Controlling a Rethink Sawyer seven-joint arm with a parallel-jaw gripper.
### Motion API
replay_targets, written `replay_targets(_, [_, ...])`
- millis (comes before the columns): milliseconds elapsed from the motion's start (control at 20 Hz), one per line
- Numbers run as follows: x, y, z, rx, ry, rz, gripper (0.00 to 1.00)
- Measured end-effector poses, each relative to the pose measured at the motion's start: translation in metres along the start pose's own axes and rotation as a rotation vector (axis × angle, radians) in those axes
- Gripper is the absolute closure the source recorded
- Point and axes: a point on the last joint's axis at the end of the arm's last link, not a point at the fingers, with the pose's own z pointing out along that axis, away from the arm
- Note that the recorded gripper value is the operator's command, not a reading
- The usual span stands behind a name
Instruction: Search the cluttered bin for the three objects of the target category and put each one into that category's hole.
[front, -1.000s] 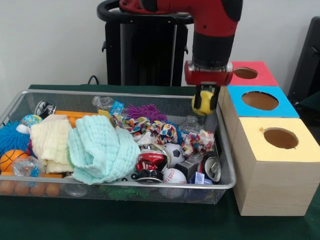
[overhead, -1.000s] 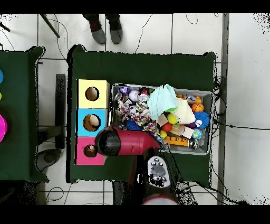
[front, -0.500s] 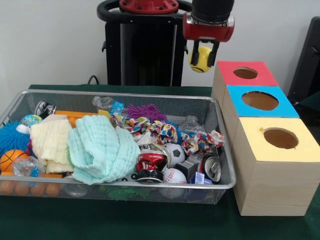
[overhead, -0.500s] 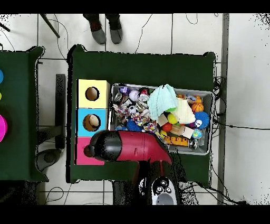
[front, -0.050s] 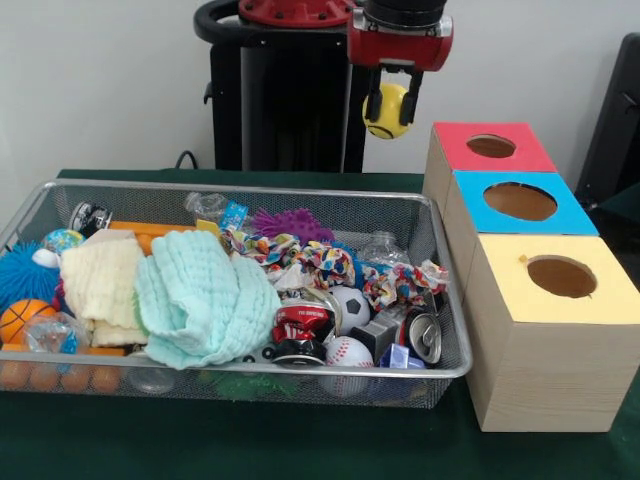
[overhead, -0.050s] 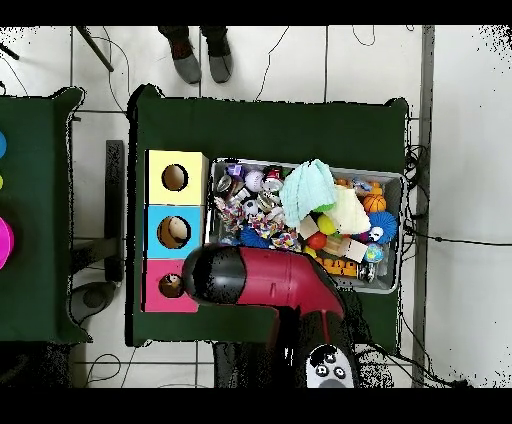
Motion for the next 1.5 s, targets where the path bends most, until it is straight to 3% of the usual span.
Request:
replay_targets(300, [-0.023, -0.031, 0.005, -0.012, -0.011, 0.052, 1.0])
replay_targets(500, [-0.056, -0.07, 0.021, -0.027, -0.023, 0.095, 1.0])
replay_targets(850, [-0.082, -0.107, 0.055, -0.046, -0.019, 0.107, 1.0])
replay_targets(1100, [-0.091, -0.118, 0.087, -0.056, -0.004, 0.078, 1.0])
replay_targets(1150, [-0.091, -0.117, 0.099, -0.064, 0.001, 0.062, 0.0])
replay_targets(1500, [-0.09, -0.109, 0.113, -0.07, -0.007, 0.012, 0.0])
